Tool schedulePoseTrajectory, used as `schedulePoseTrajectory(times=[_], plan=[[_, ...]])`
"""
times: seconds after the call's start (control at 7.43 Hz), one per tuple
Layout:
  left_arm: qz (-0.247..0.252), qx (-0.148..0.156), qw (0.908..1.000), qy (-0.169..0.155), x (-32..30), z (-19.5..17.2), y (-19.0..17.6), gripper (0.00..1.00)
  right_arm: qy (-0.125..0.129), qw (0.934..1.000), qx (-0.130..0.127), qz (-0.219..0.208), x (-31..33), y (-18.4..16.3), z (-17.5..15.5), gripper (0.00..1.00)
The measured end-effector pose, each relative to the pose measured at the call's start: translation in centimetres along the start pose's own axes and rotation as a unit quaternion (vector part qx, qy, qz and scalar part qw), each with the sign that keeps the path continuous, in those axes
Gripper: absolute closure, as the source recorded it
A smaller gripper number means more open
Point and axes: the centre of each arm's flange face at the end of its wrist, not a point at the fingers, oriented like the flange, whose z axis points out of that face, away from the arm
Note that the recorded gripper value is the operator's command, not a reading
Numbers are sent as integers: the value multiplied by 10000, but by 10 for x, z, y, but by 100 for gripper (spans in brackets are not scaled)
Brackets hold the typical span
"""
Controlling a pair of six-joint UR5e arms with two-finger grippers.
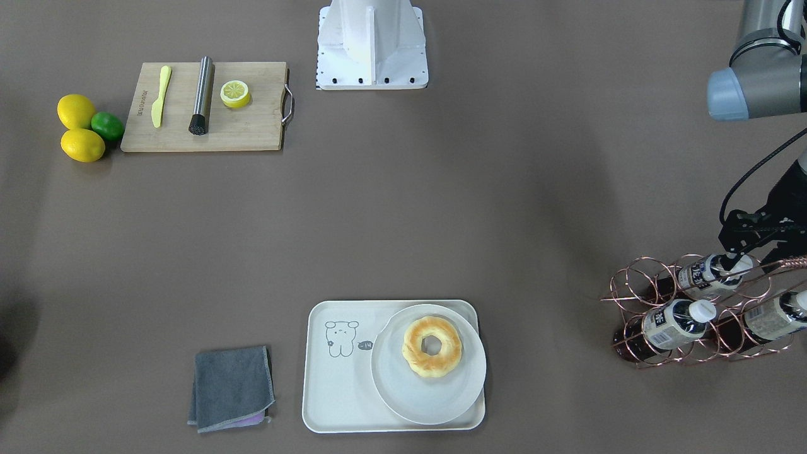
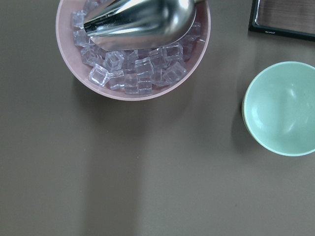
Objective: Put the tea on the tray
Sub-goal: 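Lower the left gripper and grasp a white-capped tea bottle in the rack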
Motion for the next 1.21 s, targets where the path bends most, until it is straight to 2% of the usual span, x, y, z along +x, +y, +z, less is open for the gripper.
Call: schedulePoseTrajectory(times=[0.13,0.27,0.4,0.54,1.21], plan=[[-1,-2,10000,1,1,1,-1,37,4,10000,6,-6,0,-1,-1,0],[4,-4,10000,10,2,2,0,49,7,10000,9,-9,-1,-1,-1,0],[5,-8,10000,21,4,3,0,79,8,10000,10,-10,-1,-2,-1,0],[5,-9,10000,31,4,3,1,100,9,10000,11,-11,-1,-2,-1,0],[61,57,9999,63,12,-4,-9,100,8,10000,3,-3,0,-2,0,0]])
